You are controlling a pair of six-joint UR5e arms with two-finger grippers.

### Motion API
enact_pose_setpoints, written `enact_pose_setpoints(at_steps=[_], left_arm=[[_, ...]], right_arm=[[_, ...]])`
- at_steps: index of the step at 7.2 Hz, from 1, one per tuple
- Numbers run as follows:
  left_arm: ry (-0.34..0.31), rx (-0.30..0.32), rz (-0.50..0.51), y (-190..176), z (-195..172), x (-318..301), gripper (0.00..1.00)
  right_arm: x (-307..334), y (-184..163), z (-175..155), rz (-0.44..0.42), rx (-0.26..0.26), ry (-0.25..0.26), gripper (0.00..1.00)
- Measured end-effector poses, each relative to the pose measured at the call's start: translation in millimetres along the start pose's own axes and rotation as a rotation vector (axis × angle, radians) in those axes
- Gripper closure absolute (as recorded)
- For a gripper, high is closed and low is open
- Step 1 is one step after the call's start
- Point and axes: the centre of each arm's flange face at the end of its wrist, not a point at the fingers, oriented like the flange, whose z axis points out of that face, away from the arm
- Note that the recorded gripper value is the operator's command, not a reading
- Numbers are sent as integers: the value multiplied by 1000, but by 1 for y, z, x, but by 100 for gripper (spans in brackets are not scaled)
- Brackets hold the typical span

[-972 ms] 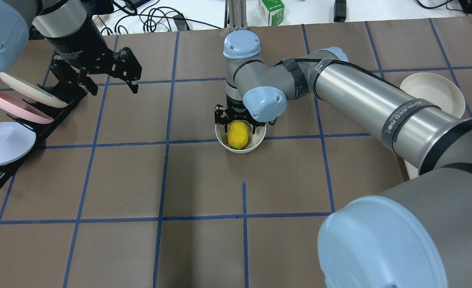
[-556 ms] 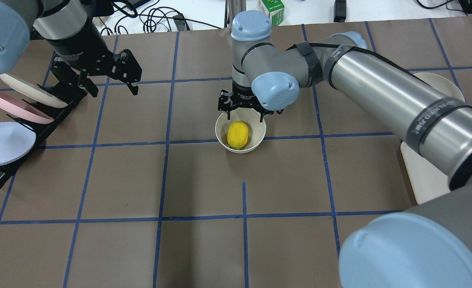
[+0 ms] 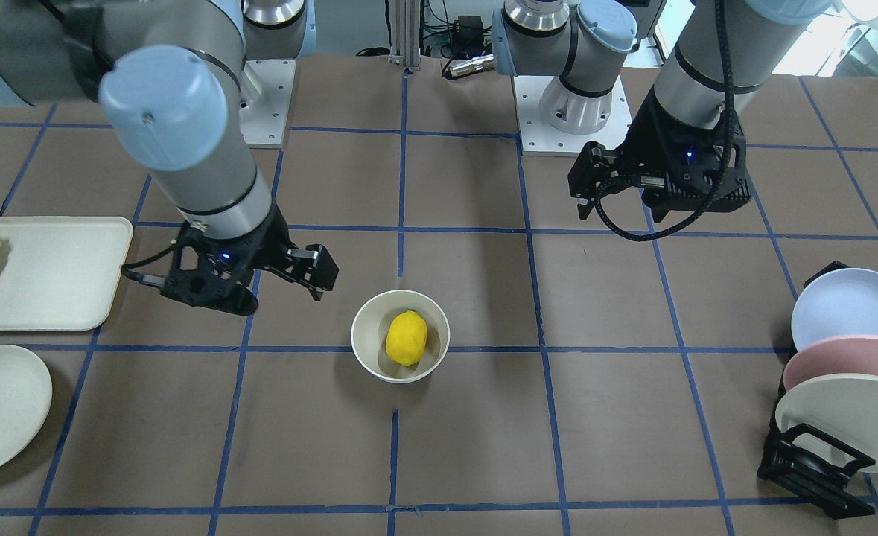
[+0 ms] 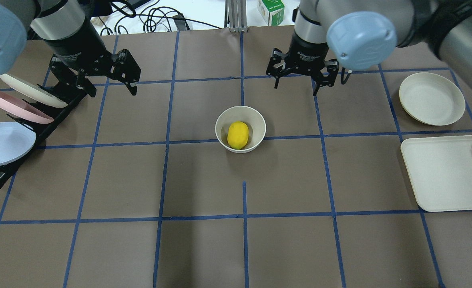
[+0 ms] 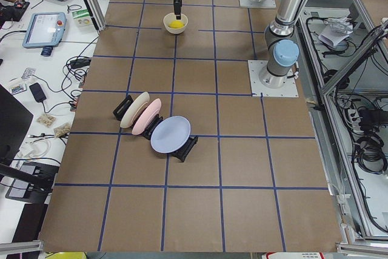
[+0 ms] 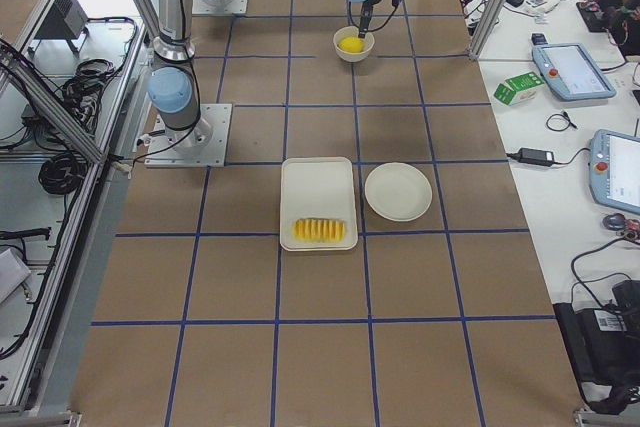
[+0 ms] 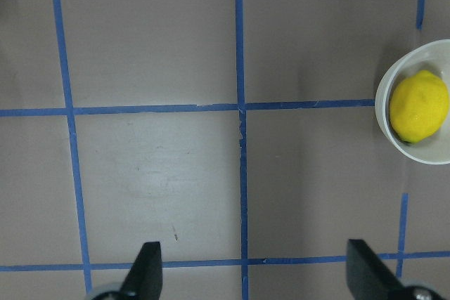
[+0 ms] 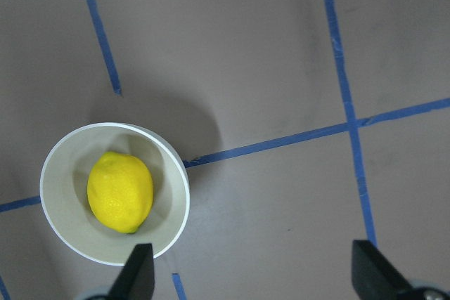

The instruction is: Place bowl and put lemon in it

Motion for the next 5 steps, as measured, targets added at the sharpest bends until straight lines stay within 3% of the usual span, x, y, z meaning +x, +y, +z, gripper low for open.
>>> enact_pose_setpoints(at_steps=[1,5], left_arm=[[1,2,0,1,-1,0,9],[0,7,-1,2,-3,-1,8]], right_arm=[[26,3,-20,22,-7,12,0],[64,33,-72,-52,19,29,0]])
